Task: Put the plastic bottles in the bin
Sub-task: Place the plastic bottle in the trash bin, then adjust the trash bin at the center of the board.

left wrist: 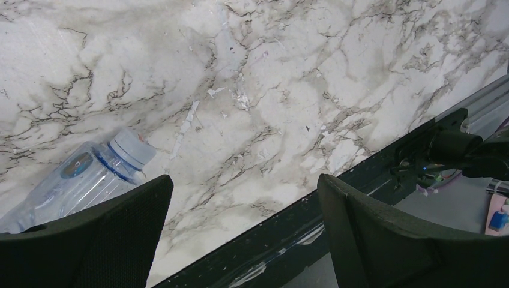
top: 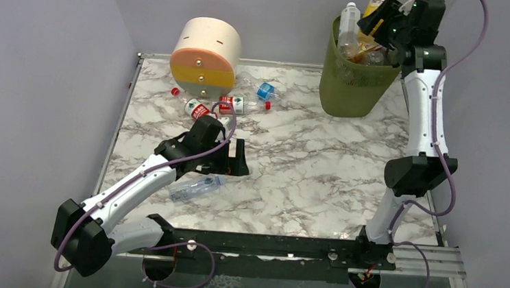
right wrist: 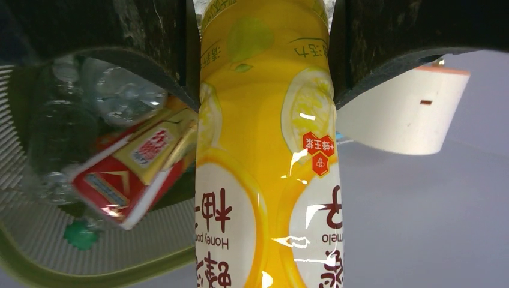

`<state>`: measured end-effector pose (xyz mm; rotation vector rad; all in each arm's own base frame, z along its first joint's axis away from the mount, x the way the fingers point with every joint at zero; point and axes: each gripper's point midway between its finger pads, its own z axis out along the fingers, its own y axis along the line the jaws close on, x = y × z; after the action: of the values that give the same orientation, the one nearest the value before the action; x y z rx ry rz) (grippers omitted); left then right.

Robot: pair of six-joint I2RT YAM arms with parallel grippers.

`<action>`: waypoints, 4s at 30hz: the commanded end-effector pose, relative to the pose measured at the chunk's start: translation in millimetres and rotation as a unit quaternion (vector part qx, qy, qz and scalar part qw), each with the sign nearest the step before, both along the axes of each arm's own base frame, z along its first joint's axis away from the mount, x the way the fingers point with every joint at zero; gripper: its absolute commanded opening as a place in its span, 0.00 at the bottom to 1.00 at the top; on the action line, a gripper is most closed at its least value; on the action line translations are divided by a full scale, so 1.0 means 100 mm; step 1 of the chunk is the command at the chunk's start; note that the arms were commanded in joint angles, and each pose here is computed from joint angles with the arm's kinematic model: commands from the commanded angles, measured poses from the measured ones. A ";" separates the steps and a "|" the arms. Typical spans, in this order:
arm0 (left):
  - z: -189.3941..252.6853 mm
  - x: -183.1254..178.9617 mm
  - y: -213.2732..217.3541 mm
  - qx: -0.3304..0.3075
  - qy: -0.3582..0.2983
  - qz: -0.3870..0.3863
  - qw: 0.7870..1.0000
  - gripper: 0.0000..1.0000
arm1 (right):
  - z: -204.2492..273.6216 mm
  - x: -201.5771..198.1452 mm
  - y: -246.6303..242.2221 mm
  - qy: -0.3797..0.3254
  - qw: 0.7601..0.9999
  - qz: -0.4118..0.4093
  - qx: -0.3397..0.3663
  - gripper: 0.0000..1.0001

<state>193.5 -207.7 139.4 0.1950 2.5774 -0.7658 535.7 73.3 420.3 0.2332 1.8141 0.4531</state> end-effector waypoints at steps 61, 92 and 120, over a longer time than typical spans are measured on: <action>0.06 0.10 -0.06 -0.008 -0.007 -0.007 1.000 0.97 | -0.75 -0.26 -1.96 0.116 0.967 -0.218 0.070 0.71; 0.02 0.12 -0.07 -0.001 -0.005 -0.014 1.000 0.97 | -1.28 0.04 -1.46 0.155 0.974 -0.146 0.074 0.21; 0.03 0.10 -0.10 -0.014 -0.005 -0.021 1.000 0.97 | -0.70 -0.23 -1.19 0.147 0.984 -0.072 0.067 0.16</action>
<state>201.1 -213.0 132.4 0.2242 2.6030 -0.7624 519.8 -66.8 307.4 0.6337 2.1042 0.3336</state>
